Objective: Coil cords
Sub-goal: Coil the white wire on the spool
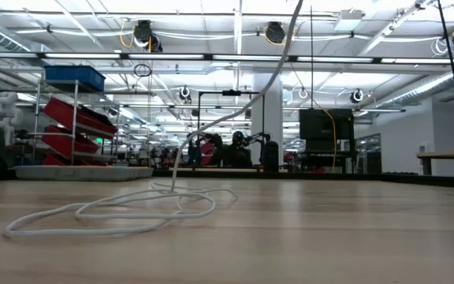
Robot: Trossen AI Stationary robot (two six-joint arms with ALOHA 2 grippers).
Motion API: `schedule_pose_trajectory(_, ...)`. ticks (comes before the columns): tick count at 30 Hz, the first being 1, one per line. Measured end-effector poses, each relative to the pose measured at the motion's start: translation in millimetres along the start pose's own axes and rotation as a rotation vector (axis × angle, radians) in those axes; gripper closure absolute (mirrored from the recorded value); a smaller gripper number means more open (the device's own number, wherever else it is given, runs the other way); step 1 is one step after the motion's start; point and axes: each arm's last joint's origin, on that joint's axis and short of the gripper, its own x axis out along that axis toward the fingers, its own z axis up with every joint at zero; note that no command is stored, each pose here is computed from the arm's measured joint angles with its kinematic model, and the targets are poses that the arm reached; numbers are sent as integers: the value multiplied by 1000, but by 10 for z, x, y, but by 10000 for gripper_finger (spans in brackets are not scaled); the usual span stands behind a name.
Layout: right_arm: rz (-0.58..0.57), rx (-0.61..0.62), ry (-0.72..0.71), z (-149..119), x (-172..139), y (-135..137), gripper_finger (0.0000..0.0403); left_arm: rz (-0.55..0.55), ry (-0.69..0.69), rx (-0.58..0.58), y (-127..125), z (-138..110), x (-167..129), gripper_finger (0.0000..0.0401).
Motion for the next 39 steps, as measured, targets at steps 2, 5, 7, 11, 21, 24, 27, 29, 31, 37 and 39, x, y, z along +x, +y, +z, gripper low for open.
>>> schedule_pose_trajectory(2, 0, -2, -4, 10, -5, -1, 403, 24, -5, 22, 5, -4, 4, 236)
schedule_pose_trajectory(5, -3, 3, -10, 25, -5, -6, 403, 46, -7, 41, 21, -1, 12, 235)
schedule_pose_trajectory(7, -2, -1, -9, 23, -5, -5, 403, 55, -7, 42, 28, -2, 15, 235)
schedule_pose_trajectory(11, -3, -1, -9, 23, -4, -6, 403, 55, -4, 46, 29, -5, 16, 235)
schedule_pose_trajectory(21, -1, 7, -9, 22, -4, -5, 403, 10, 7, 47, 24, -9, 22, 251)
schedule_pose_trajectory(24, -1, 7, -10, 25, -4, -6, 403, 9, 8, 49, 27, -9, 25, 256)
schedule_pose_trajectory(27, 0, 7, -10, 25, -4, -6, 403, 14, 13, 50, 46, -11, 38, 262)
schedule_pose_trajectory(29, 0, 6, -10, 25, -4, -6, 403, 19, 16, 49, 63, -14, 52, 267)
schedule_pose_trajectory(31, 0, 10, -10, 25, -4, -5, 403, 20, 16, 47, 67, -15, 56, 270)
schedule_pose_trajectory(37, 2, 13, -11, 25, -4, -5, 403, 18, 17, 27, 59, -18, 50, 278)
schedule_pose_trajectory(39, 2, 13, -12, 26, -4, -5, 403, 20, 20, 29, 64, -20, 53, 284)
